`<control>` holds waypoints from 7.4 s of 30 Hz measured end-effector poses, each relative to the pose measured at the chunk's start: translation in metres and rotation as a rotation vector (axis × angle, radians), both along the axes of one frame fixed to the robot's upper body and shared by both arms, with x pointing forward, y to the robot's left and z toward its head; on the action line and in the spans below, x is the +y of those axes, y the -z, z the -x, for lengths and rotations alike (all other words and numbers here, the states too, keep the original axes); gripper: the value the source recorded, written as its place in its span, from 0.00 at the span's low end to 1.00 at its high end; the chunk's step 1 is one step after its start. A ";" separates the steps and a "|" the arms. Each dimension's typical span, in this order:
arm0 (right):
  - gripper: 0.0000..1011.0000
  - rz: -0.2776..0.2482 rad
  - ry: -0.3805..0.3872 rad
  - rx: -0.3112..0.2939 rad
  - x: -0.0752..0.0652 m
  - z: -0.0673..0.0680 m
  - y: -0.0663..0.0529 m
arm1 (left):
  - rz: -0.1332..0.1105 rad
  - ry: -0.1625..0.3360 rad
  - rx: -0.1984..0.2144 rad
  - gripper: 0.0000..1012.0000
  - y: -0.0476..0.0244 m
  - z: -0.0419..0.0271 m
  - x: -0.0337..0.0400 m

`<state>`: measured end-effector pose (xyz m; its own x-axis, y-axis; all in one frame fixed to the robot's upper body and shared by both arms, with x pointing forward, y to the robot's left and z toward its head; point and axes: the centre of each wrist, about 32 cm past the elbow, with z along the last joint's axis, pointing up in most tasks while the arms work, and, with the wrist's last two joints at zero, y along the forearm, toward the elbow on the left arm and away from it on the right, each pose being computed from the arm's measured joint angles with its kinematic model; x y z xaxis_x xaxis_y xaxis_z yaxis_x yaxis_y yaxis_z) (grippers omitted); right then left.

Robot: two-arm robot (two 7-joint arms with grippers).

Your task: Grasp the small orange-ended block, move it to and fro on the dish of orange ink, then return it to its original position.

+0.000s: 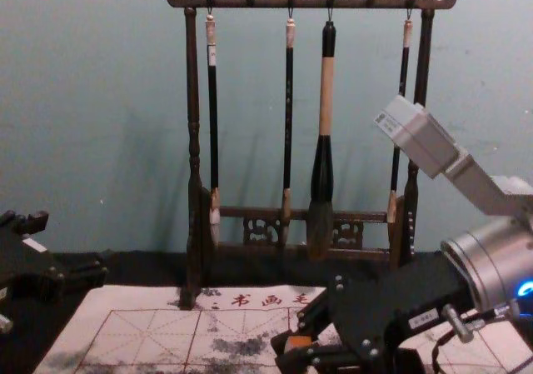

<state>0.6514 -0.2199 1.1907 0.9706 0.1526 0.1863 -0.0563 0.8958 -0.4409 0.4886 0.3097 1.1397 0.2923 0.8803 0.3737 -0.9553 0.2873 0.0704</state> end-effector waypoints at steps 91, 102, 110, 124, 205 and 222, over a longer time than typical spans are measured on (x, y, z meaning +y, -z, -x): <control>0.13 -0.055 0.313 -0.064 -0.096 0.064 -0.024 | 0.000 0.000 0.000 0.99 0.0000 0.0000 0.0000; 0.13 -0.053 0.308 -0.060 -0.093 0.060 -0.021 | 0.000 0.000 0.000 0.99 0.0000 0.0000 0.0000; 0.13 -0.055 0.308 -0.061 -0.093 0.059 -0.021 | 0.000 0.000 0.000 0.99 0.0000 0.0000 0.0000; 0.13 -0.053 0.315 -0.052 -0.094 0.058 -0.015 | 0.000 0.000 0.000 0.99 0.0000 0.0000 0.0000; 0.99 -0.238 0.588 -0.136 -0.086 0.083 0.000 | 0.000 0.000 0.000 0.99 0.0000 0.0000 0.0000; 0.99 -0.378 1.143 -0.169 -0.058 0.160 0.061 | 0.000 0.000 0.000 0.99 0.0000 0.0000 0.0000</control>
<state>0.4915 -0.2779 1.1298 0.4687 -0.8666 0.1713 0.8831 0.4645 -0.0662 0.4886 0.3097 1.1398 0.2923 0.8803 0.3737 -0.9553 0.2873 0.0703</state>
